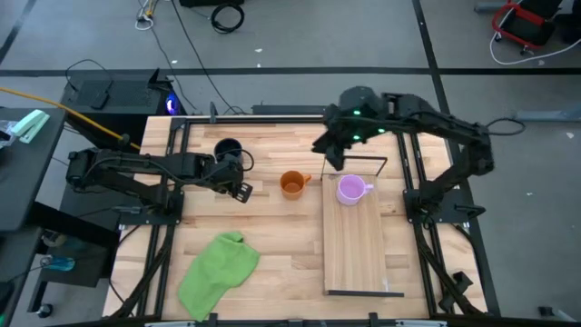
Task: Stack small to large cups/mugs on shelf
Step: Put the orange mug on the table
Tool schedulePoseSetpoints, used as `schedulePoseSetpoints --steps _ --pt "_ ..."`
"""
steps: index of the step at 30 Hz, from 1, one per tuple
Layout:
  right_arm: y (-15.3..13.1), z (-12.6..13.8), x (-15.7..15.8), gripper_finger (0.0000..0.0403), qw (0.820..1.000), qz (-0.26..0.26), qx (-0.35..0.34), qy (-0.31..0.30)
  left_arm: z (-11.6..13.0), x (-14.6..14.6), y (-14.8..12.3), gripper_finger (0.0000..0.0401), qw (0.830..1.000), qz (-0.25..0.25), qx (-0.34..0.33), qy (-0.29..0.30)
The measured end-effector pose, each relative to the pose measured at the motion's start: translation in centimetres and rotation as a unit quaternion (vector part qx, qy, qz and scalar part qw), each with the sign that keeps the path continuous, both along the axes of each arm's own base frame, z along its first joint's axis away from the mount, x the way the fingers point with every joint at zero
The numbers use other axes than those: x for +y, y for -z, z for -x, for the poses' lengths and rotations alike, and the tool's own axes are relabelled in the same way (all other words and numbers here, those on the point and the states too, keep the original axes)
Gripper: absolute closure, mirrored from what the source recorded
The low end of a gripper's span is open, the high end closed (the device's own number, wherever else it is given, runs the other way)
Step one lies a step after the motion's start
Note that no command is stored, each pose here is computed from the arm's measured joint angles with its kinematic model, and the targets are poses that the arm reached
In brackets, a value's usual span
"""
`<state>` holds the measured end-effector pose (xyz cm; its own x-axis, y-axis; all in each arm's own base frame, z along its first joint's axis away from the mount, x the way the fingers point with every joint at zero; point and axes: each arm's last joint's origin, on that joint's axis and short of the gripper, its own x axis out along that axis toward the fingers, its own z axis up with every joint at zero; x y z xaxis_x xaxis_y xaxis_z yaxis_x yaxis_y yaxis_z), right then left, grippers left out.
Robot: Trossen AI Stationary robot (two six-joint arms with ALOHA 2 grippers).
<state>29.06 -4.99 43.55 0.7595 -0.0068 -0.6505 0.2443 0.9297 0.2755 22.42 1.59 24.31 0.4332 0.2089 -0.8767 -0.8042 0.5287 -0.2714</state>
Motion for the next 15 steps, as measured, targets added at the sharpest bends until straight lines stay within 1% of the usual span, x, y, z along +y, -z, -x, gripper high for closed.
schedulePoseSetpoints --steps 3,6,11,15 --pt "1.0 -2.3 -0.9 0.0303 1.0 -0.002 0.02 0.004 0.0 0.0 0.0 0.0368 1.0 0.0 0.0 0.0" --pt "2.7 -4.6 -2.0 0.0303 0.998 -0.004 0.054 0.011 0.0 0.0 0.0 0.0372 1.0 0.0 0.0 0.001" --pt "6.8 -7.7 -3.8 0.0303 0.992 -0.012 0.124 0.022 0.0 0.0 0.0 0.0371 1.0 -0.002 0.002 0.005" --pt "10.6 -9.3 -4.7 0.0303 0.98 -0.025 0.198 0.027 0.0 0.0 0.0 0.0366 1.0 -0.007 0.004 0.015"
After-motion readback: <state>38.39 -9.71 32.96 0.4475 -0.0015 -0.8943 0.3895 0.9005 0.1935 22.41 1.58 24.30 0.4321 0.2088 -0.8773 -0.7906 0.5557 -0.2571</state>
